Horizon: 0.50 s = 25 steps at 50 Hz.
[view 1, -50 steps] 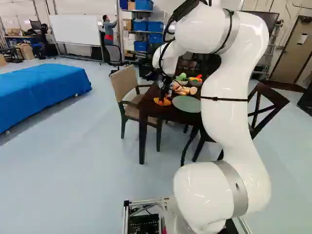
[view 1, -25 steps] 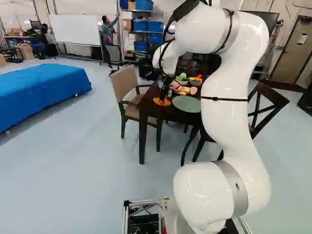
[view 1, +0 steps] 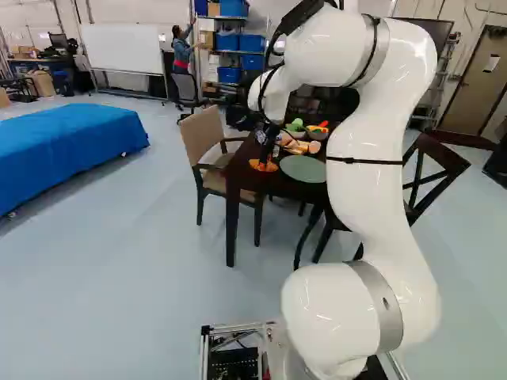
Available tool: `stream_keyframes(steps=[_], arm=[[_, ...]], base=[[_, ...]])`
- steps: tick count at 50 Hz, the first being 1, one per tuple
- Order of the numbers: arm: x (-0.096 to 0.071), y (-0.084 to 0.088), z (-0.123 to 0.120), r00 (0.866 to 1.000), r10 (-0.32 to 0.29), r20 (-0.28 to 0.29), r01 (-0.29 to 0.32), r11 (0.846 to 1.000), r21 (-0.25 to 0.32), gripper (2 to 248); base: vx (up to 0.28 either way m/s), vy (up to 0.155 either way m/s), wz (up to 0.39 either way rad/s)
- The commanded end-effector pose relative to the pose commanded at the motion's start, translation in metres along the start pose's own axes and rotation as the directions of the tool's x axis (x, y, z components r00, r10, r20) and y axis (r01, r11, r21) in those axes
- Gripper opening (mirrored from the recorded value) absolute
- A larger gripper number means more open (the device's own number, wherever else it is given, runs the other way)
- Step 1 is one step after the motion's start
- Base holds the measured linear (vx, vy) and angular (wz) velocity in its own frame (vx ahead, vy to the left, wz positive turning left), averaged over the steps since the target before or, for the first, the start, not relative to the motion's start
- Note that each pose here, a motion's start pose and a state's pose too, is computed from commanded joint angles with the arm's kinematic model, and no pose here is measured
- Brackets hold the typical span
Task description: Move the croissant to the empty plate
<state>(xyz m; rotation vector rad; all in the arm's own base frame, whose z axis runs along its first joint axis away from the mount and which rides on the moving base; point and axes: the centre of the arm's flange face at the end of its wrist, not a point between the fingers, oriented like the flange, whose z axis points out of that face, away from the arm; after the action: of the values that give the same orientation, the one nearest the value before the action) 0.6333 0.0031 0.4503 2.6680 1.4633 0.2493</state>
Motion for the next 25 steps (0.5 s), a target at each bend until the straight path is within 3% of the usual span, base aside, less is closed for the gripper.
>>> stream_keyframes(steps=[25], arm=[[-0.002, -0.003, -0.026, 1.0, 0.0, -0.02, 0.0, 1.0, -0.03, 119]], base=[[0.0, 0.0, 0.0]])
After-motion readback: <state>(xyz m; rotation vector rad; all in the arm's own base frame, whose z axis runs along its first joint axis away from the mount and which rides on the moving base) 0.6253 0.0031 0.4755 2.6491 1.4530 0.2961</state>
